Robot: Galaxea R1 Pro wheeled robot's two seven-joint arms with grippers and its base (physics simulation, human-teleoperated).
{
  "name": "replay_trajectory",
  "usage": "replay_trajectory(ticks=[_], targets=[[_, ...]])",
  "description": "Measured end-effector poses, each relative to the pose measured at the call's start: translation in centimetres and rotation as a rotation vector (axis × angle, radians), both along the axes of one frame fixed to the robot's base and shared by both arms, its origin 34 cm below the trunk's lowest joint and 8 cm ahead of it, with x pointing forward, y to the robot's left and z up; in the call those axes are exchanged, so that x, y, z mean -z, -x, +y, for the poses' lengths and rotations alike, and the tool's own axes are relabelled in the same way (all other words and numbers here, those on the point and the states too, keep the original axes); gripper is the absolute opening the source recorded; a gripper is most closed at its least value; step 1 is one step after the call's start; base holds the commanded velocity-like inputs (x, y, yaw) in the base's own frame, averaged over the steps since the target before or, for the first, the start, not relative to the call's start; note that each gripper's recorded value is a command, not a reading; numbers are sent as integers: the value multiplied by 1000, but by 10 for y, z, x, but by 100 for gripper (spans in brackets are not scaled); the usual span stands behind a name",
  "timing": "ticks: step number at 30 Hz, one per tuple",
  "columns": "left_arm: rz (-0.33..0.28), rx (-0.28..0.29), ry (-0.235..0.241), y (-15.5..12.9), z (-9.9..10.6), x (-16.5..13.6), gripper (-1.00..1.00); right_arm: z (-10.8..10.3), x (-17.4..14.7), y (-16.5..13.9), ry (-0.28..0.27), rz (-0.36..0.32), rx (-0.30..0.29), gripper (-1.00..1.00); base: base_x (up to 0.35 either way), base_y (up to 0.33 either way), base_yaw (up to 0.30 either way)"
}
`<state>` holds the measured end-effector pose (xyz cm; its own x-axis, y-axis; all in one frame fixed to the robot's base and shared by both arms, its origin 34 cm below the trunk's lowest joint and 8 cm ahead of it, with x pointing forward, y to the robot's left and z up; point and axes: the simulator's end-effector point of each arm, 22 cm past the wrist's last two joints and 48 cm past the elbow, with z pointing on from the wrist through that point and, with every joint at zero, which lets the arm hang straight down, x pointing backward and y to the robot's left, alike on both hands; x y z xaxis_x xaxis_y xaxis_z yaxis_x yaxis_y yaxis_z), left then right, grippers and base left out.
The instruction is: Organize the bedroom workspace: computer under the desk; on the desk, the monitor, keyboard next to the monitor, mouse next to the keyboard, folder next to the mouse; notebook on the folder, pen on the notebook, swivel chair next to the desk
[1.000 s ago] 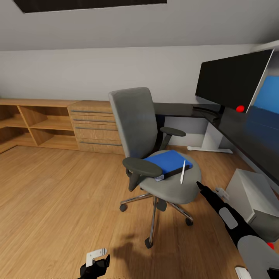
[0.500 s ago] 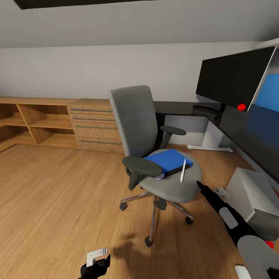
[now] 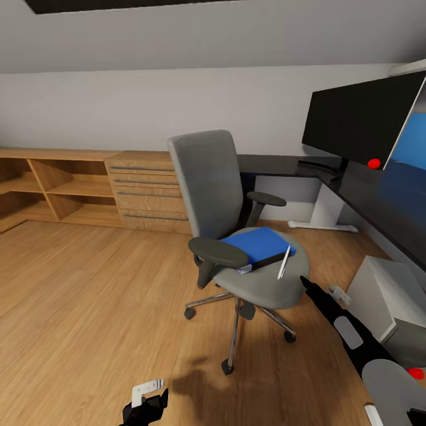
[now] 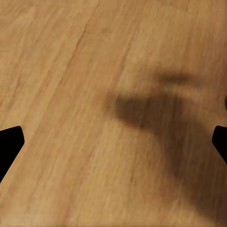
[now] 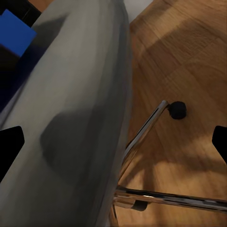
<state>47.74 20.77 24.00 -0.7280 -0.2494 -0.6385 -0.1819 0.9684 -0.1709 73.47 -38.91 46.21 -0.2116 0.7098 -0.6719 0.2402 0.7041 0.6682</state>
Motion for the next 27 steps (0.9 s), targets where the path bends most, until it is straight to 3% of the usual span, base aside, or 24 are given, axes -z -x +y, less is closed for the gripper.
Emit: replay_trajectory(ticks=[27], targets=[[-1, 0, 1, 0, -1, 0, 100, 1, 0, 0, 2, -2, -2, 100, 26, 32, 0]])
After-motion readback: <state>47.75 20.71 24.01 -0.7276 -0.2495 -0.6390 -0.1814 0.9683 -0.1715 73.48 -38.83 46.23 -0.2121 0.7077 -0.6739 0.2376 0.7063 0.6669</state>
